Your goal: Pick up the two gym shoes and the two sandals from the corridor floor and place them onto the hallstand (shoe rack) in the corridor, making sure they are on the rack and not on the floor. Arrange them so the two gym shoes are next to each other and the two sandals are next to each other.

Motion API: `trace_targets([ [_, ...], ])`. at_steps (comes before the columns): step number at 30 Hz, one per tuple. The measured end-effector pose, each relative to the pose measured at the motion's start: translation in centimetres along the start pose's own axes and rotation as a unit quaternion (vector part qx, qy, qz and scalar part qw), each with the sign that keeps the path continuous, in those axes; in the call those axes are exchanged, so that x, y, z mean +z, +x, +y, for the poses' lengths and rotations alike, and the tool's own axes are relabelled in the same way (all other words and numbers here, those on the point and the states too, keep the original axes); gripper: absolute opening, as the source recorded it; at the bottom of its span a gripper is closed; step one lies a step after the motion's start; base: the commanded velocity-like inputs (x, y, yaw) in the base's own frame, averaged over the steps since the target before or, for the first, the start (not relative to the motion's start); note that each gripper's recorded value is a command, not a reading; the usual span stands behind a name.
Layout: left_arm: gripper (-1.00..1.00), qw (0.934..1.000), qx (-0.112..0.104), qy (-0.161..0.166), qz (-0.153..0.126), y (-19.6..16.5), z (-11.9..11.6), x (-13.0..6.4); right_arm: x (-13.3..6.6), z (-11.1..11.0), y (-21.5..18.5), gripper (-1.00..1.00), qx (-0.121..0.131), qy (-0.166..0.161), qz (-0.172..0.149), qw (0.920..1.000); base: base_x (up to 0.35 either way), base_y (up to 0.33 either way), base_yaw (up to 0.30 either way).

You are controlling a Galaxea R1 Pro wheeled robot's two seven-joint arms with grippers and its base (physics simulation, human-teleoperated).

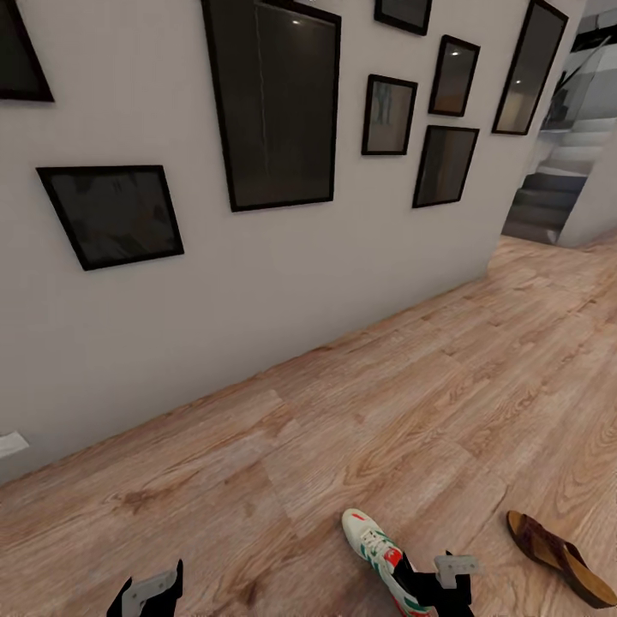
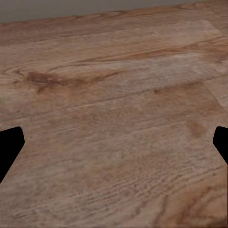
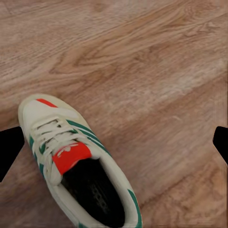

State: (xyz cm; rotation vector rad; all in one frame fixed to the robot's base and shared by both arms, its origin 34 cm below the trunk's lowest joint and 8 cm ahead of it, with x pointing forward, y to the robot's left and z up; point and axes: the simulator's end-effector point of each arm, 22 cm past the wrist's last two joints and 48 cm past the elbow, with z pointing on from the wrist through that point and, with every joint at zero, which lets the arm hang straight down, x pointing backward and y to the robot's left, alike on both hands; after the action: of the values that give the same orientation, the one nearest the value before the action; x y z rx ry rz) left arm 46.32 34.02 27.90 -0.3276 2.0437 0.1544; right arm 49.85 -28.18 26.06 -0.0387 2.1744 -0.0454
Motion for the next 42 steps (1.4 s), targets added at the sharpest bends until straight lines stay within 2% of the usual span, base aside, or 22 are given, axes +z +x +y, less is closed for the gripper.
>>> trace_targets([
  [7,1.00,1.0000,0.000,0.000,0.000,0.02,0.00,-0.01,0.00,0.00,0.00,1.00,0.000,0.000,0.000,1.0000,-0.142,-0.086,0.011],
  [24,1.00,1.0000,0.000,0.000,0.000,-0.02,0.01,-0.01,-0.01,0.00,-0.01,1.00,0.000,0.000,0.000,1.0000,-0.014,-0.008,0.001],
  [33,1.00,1.0000,0.000,0.000,0.000,-0.04,0.00,0.00,-0.01,0.00,-0.02,1.00,0.000,0.000,0.000,1.0000,0.000,-0.175,0.000],
  [42,1.00,1.0000,0.000,0.000,-0.001,-0.04,0.01,-0.01,-0.01,0.00,-0.01,1.00,0.000,0.000,0.000,1.0000,0.000,-0.051,0.000],
])
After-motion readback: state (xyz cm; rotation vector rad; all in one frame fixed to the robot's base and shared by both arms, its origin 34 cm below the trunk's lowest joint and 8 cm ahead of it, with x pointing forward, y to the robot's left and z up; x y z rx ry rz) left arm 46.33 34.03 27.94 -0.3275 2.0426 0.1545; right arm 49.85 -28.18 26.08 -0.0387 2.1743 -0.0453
